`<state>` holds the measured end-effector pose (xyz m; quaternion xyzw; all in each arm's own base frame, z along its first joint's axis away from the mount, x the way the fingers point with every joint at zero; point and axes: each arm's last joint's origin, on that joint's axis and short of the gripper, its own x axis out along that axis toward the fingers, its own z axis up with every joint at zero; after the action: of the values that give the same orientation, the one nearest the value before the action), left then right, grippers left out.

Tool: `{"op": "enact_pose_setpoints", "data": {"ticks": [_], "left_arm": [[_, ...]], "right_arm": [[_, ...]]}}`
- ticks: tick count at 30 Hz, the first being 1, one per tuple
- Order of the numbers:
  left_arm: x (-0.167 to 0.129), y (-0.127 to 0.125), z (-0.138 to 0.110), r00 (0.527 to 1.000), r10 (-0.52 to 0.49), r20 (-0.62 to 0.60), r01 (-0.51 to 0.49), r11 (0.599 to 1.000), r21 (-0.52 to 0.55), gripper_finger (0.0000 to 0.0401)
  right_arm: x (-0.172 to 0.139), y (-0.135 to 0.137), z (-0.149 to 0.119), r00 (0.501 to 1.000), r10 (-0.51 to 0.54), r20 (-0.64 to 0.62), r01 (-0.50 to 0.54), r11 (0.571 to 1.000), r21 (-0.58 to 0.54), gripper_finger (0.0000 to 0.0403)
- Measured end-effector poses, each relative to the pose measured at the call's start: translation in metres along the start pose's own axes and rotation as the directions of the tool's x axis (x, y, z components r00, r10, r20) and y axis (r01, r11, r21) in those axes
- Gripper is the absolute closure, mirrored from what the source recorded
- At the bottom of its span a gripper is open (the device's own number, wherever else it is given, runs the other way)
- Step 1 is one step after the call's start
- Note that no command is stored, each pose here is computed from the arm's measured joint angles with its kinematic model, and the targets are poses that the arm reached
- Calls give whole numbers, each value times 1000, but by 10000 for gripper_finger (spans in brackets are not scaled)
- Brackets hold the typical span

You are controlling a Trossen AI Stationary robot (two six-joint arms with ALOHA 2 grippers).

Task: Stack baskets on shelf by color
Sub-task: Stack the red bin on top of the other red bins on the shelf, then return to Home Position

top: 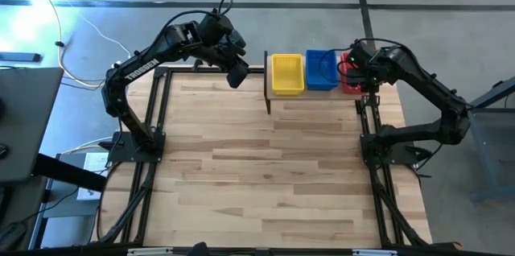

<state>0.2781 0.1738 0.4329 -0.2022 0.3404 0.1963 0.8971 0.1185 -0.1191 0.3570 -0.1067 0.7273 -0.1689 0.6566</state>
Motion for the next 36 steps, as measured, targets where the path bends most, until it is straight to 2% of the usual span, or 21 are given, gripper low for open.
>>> {"op": "enact_pose_setpoints", "data": {"ticks": [6, 18, 23, 27, 32, 36], "left_arm": [[0, 0, 0, 1000, 0, 0, 0, 1000, 2, 284], [0, 0, 0, 1000, 0, 0, 0, 1000, 2, 284], [0, -1, 0, 999, -40, -5, 40, 997, 58, 284], [0, -5, -1, 988, -155, -21, 156, 983, 95, 284], [13, -14, -5, 981, -192, -33, 195, 970, 145, 284], [27, -12, -16, 979, -202, -40, 205, 968, 148, 284]], "right_arm": [[-16, -3, 0, 998, -39, 55, 35, 997, 64, 295], [-40, -10, -5, 987, -96, 132, 69, 978, 196, 295], [-45, -11, -6, 983, -102, 152, 55, 956, 288, 295], [-49, -10, -6, 972, -35, 232, -65, 909, 411, 295], [-52, -6, -3, 935, 74, 348, -258, 816, 518, 295], [-61, -3, 4, 891, 44, 453, -315, 777, 545, 295]]}}
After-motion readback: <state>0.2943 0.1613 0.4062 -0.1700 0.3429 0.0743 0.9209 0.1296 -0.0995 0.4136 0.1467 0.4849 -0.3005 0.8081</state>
